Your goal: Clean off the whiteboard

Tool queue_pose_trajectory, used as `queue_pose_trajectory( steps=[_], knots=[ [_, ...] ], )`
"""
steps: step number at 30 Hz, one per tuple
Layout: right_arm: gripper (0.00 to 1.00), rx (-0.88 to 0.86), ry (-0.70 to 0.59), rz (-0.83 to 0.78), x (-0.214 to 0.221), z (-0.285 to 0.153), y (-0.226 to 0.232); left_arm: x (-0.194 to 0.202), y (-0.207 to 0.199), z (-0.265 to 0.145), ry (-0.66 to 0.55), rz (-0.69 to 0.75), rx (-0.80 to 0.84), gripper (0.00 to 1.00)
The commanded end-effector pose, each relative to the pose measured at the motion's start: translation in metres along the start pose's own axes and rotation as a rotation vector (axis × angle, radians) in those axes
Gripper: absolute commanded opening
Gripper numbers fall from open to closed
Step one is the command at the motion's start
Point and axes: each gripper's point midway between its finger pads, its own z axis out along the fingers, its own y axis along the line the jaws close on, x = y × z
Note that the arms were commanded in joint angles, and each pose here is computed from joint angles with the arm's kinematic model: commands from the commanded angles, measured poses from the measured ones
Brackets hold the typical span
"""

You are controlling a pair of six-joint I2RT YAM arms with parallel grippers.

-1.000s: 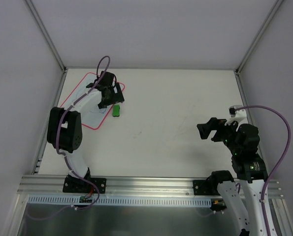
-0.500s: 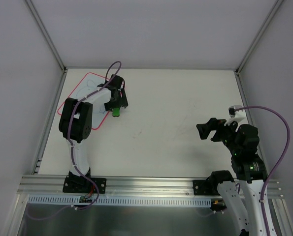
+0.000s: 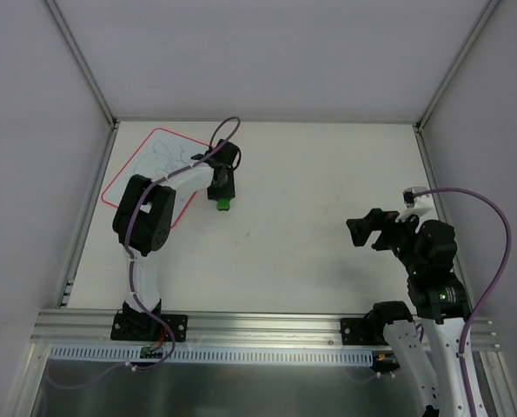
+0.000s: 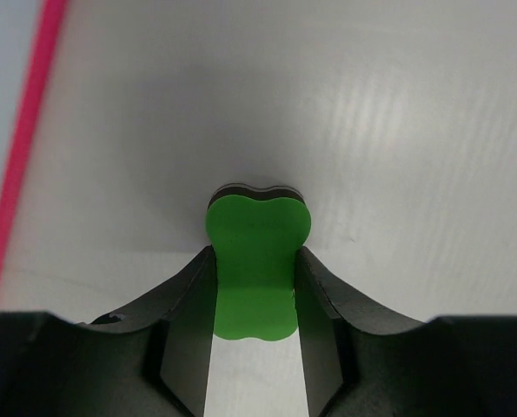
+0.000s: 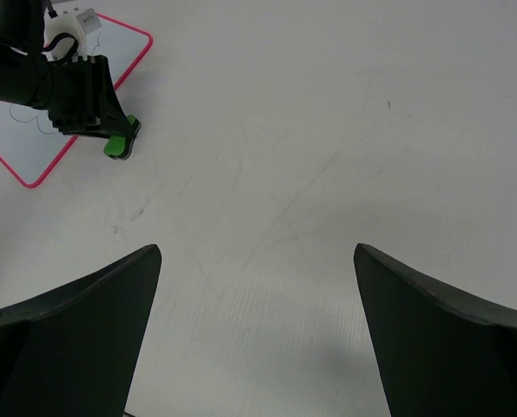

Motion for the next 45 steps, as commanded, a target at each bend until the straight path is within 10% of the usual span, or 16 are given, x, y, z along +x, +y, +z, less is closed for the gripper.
queue_pose_trajectory(
  steps=[1, 19, 26, 33, 45],
  knots=[
    [0.99, -0.022, -0.051, -0.015, -0.011, -0.001, 0.005, 0.022, -0.041, -0.029, -0.002, 0.082, 0.091, 0.26],
    [0.99, 0.004, -0.068, -0.018, -0.011, -0.003, 0.000, 0.170, -0.184, -0.090, 0.034, 0.463, 0.284, 0.41],
    [0.99, 0.006, -0.070, -0.022, -0.011, -0.004, 0.000, 0.132, -0.184, -0.124, -0.102, 0.436, 0.295, 0.94],
    [0.99, -0.003, -0.073, -0.023, -0.012, -0.005, 0.002, 0.055, -0.129, -0.143, -0.232, 0.308, 0.229, 0.93],
    [0.99, -0.033, -0.061, -0.026, -0.010, -0.004, 0.007, -0.046, 0.001, -0.050, -0.145, 0.039, 0.033, 0.77]
  ],
)
